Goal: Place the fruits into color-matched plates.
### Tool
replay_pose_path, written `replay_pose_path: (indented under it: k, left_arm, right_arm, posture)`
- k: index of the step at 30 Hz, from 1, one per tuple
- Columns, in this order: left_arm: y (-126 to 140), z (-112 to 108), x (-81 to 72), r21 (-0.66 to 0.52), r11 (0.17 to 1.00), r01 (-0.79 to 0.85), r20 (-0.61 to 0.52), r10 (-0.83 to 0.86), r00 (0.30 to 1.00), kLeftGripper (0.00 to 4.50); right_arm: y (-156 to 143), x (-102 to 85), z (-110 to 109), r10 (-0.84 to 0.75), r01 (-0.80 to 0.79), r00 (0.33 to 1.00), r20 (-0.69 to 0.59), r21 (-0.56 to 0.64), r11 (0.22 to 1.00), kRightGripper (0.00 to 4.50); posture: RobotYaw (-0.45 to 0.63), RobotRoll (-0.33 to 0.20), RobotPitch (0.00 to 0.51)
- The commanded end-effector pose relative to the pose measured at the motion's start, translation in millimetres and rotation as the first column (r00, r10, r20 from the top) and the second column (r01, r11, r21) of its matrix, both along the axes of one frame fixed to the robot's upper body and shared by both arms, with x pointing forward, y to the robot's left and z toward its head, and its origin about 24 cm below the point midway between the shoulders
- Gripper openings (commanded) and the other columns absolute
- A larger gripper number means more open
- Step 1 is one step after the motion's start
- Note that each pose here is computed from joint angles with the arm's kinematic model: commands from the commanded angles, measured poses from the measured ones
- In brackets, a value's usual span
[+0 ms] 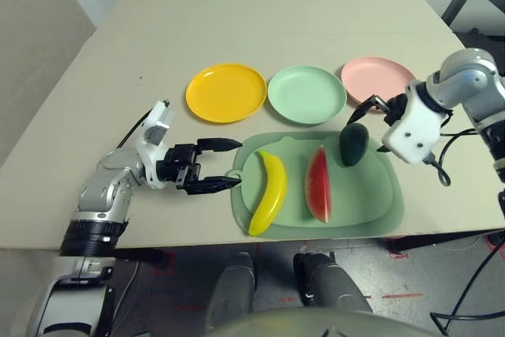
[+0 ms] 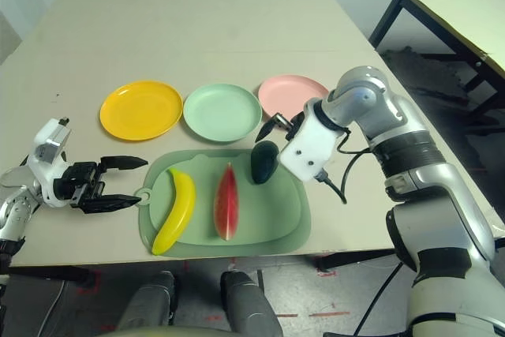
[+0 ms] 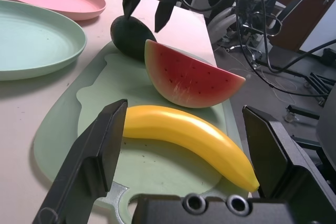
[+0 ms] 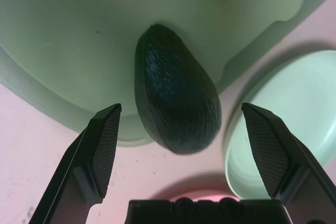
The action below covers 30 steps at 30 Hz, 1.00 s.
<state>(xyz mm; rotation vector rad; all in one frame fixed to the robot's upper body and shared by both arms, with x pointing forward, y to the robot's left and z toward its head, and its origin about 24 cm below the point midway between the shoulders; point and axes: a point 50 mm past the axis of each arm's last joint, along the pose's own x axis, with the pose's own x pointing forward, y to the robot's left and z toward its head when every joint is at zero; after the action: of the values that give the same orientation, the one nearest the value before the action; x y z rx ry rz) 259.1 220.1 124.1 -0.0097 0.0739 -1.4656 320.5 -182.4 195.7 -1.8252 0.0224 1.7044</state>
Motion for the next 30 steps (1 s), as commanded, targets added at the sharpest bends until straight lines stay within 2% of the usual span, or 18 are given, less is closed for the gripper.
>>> replay_pose_path:
  k: [1, 8, 17, 23, 26, 30]
  left_arm:
    - [-1, 0, -2.2, 0.008, 1.0, 0.012, 0.013, -0.012, 1.0, 4.46]
    - [2, 2, -3.0, 0.016, 1.0, 0.007, 0.027, -0.008, 1.0, 4.46]
    - [7, -3, -4.0, 0.012, 1.0, -0.014, 0.017, 0.013, 1.0, 4.46]
    - [9, -5, 1.1, 0.013, 1.0, -0.018, 0.024, 0.018, 1.0, 4.5]
    - [8, -6, 3.5, 0.012, 1.0, -0.02, 0.028, 0.02, 0.999, 4.5]
    - [8, -7, 5.8, 0.009, 1.0, -0.02, 0.034, 0.02, 0.999, 4.5]
  right_arm:
    - [-2, 2.4, -6, -0.011, 0.011, 1.0, -0.003, -0.038, 0.999, 4.5]
    - [-4, 6.6, -16, -0.051, 0.051, 0.999, -0.001, -0.056, 0.997, 4.5]
    - [-4, 9.1, -27, -0.116, 0.115, 0.993, -0.016, -0.023, 0.993, 4.5]
    - [-4, 7.4, -25, -0.147, 0.147, 0.989, -0.03, -0.008, 0.989, 2.82]
    - [-6, 6.4, -24, -0.158, 0.158, 0.987, -0.032, -0.008, 0.987, 2.49]
    - [-8, 5.0, -23, -0.17, 0.17, 0.985, -0.032, -0.009, 0.985, 1.13]
  posture:
    - [0.0, 0.0, 0.145]
    - [0.02, 0.0, 0.134]
    - [0.01, 0.0, 0.136]
    - [-0.01, 0.0, 0.138]
    - [-0.02, 0.0, 0.135]
    - [-0.02, 0.0, 0.13]
